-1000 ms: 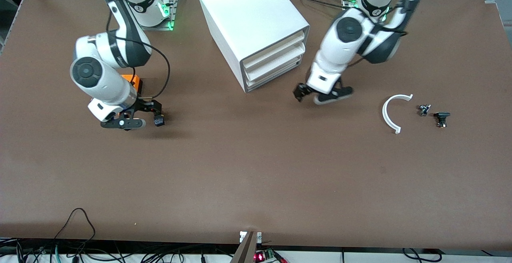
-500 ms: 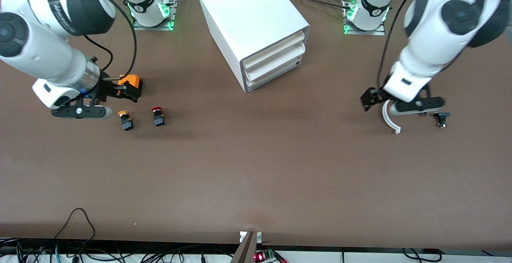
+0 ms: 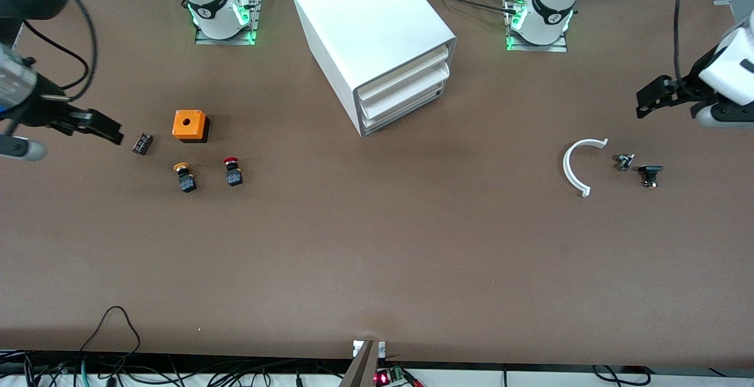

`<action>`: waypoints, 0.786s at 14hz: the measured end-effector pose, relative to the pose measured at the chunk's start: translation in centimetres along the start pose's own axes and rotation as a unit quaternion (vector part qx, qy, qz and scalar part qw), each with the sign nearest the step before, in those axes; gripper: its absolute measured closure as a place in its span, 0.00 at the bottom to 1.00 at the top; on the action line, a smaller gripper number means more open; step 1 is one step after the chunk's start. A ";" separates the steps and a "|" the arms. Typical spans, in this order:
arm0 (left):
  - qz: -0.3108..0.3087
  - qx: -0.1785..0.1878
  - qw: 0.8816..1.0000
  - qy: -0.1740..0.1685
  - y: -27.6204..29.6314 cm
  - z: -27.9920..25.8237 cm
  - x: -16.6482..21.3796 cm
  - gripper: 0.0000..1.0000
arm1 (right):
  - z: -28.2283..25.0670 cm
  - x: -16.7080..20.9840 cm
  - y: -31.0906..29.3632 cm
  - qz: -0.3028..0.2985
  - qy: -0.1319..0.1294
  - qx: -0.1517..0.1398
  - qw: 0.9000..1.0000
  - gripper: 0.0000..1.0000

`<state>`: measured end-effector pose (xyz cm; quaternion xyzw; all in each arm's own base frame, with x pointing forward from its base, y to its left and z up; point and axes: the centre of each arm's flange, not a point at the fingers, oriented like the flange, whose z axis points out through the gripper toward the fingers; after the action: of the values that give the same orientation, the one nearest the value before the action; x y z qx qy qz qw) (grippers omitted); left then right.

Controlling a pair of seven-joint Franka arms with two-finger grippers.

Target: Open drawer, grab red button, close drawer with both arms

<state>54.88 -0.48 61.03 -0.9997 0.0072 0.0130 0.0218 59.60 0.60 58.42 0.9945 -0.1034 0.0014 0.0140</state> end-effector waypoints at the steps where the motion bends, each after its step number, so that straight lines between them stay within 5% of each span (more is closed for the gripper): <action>1: 0.003 0.000 1.000 -0.004 0.0 -0.2 -0.3 0.00 | 0.0 0.3 1.8 0.002 0.000 -0.002 1.000 0.00; 6: 0.007 -0.015 1.000 -0.005 0.6 1.1 -1.3 0.00 | -0.5 0.5 5.2 -0.028 0.001 -0.004 1.000 0.00; 11: 0.000 -0.024 1.000 -0.005 0.1 1.4 -1.7 0.00 | -2.0 -2.1 5.1 -0.070 -0.039 -0.003 0.997 0.00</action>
<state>53.14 -0.49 59.71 -0.9998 0.0070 0.0186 -0.0021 56.52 -3.89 60.55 0.9986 -0.0342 -0.0391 0.0132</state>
